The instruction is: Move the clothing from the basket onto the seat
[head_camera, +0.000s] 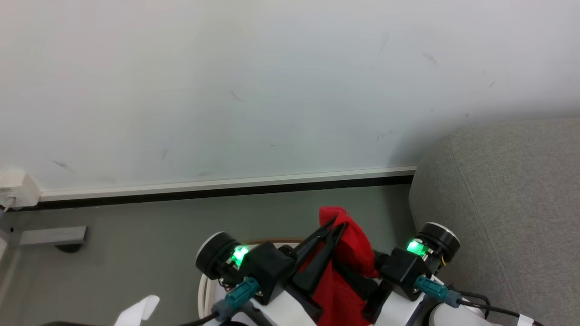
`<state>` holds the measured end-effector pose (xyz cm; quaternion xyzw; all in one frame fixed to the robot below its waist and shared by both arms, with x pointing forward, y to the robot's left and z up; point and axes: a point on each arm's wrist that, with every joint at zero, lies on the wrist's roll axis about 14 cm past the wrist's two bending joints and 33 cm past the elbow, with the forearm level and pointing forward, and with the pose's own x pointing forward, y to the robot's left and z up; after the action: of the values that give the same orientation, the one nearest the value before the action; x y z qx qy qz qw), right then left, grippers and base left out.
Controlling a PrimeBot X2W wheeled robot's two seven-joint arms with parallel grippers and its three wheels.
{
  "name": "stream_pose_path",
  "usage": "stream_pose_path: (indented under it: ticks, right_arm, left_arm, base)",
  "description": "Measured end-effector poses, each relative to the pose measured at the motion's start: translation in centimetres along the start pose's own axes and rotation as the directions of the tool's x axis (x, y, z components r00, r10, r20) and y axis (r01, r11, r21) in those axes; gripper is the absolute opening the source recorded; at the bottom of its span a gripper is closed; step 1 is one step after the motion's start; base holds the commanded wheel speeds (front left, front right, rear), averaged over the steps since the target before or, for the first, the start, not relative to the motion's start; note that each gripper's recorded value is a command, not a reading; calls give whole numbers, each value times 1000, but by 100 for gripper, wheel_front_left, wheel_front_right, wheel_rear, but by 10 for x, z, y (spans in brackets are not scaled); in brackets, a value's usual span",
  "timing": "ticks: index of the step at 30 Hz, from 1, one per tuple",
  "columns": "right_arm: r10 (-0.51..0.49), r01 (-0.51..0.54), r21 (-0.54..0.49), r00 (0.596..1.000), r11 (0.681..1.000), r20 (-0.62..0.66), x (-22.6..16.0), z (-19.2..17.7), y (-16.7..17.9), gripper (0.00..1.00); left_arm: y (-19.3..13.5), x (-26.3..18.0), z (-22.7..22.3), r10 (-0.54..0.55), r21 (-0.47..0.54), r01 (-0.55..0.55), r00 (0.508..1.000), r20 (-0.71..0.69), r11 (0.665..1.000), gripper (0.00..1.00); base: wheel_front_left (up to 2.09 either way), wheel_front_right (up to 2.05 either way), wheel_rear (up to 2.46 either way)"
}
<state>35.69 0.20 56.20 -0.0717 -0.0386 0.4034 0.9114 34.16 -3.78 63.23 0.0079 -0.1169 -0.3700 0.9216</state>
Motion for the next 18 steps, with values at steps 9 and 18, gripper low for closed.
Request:
stream_pose_path:
  ticks: [9, 18]
  right_arm:
    - [-37, 30, 100, 997, 995, 71, 0, 11, -10, 0]
    - [-222, 191, 194, 963, 962, 155, -20, 26, -64, 0]
  left_arm:
    - [9, 1, -4, 35, -6, -35, 999, -3, 999, 89]
    - [8, 12, -20, 13, -10, -13, 1000, -22, 1000, 100]
  base:
    - [0, 0, 0]
    - [0, 0, 0]
